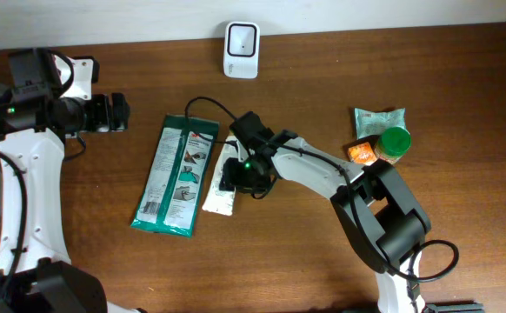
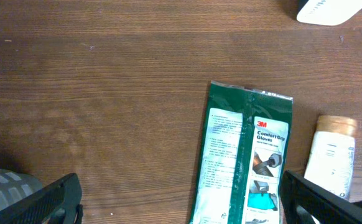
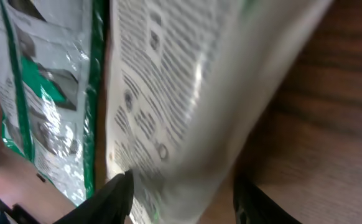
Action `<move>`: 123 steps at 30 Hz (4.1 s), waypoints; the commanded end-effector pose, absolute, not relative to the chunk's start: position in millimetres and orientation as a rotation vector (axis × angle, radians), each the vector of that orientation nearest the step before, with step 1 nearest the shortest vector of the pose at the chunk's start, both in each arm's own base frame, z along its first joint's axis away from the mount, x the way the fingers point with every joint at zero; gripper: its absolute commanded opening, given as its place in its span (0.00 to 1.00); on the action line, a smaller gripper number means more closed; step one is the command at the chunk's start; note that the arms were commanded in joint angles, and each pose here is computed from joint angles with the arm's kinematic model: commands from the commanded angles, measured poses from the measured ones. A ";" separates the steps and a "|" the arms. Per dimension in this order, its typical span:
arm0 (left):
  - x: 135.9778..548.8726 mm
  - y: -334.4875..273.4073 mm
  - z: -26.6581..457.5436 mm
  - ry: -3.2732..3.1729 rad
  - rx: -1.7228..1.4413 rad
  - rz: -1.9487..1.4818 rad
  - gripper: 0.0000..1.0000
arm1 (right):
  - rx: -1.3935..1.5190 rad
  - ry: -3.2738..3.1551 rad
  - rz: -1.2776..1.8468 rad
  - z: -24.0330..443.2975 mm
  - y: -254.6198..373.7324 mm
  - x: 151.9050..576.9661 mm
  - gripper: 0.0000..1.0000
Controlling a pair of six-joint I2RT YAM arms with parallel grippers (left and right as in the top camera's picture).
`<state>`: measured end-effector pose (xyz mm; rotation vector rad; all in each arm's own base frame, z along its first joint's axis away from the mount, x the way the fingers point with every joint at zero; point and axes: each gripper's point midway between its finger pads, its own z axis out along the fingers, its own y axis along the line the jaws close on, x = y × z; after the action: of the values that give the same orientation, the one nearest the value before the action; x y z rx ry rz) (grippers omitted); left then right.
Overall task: Scan the item barcode
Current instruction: 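Grasp the gold-capped white tube with the right gripper, then lift the tube toward the scanner with the right gripper, then hold the tube under the white scanner, right gripper, then set the tube down beside the jar at right, right gripper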
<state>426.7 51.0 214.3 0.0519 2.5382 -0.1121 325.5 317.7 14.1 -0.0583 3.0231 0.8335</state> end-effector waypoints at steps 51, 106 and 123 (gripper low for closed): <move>427.1 51.9 220.6 2.519 0.071 -0.111 0.99 | -0.561 1.778 -0.738 254.2 195.7 592.0 0.04; 427.2 51.1 220.6 2.519 0.073 -0.112 0.99 | -0.219 2.931 0.596 158.6 66.6 371.6 0.61; 427.2 51.1 220.6 2.519 0.073 -0.112 0.99 | -0.211 2.730 0.897 108.2 271.6 372.3 0.66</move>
<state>426.5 50.9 214.1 0.0517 2.5393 -0.1124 379.3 245.7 106.4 -0.2416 2.7532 0.8314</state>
